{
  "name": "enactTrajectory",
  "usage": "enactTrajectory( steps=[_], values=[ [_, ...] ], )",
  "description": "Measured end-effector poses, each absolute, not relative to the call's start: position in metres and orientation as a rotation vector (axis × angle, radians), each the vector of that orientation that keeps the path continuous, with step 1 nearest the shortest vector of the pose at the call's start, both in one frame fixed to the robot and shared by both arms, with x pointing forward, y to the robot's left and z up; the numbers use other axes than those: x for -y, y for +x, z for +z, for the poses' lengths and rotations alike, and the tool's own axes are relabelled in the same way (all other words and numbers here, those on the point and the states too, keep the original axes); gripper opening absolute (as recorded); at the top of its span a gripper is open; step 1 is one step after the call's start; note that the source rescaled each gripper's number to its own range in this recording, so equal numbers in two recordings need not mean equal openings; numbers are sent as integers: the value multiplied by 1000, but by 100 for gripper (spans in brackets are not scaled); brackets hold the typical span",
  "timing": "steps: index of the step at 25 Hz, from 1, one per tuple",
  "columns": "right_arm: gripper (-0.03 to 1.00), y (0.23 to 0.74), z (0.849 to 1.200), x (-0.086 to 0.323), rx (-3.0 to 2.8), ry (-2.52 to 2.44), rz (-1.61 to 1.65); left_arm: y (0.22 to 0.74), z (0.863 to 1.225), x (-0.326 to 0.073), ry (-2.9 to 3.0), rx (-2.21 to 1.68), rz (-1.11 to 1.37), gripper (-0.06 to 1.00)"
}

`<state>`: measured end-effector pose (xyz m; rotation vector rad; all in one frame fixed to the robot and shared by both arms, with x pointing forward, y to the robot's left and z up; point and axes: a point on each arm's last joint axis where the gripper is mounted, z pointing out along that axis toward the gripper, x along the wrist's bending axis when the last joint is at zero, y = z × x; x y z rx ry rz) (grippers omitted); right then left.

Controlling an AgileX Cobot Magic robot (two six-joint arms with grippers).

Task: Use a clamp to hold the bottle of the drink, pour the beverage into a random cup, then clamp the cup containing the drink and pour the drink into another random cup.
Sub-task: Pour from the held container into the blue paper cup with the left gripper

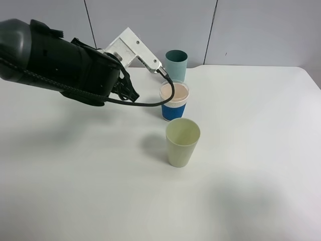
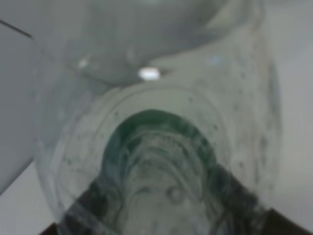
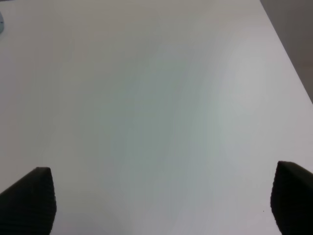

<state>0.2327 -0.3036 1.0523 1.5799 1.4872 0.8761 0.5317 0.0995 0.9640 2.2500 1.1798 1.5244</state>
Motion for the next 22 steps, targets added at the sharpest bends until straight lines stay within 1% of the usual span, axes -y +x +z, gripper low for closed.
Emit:
enactTrajectory(
  steps=[11,22],
  values=[
    [61,233,1052,304,-1487,1580,876,538,946,-73,2407,-1046,1571,1],
    [61,233,1052,304,-1487,1580,876,545,937,-67,2479,-947,1645,1]
  ],
)
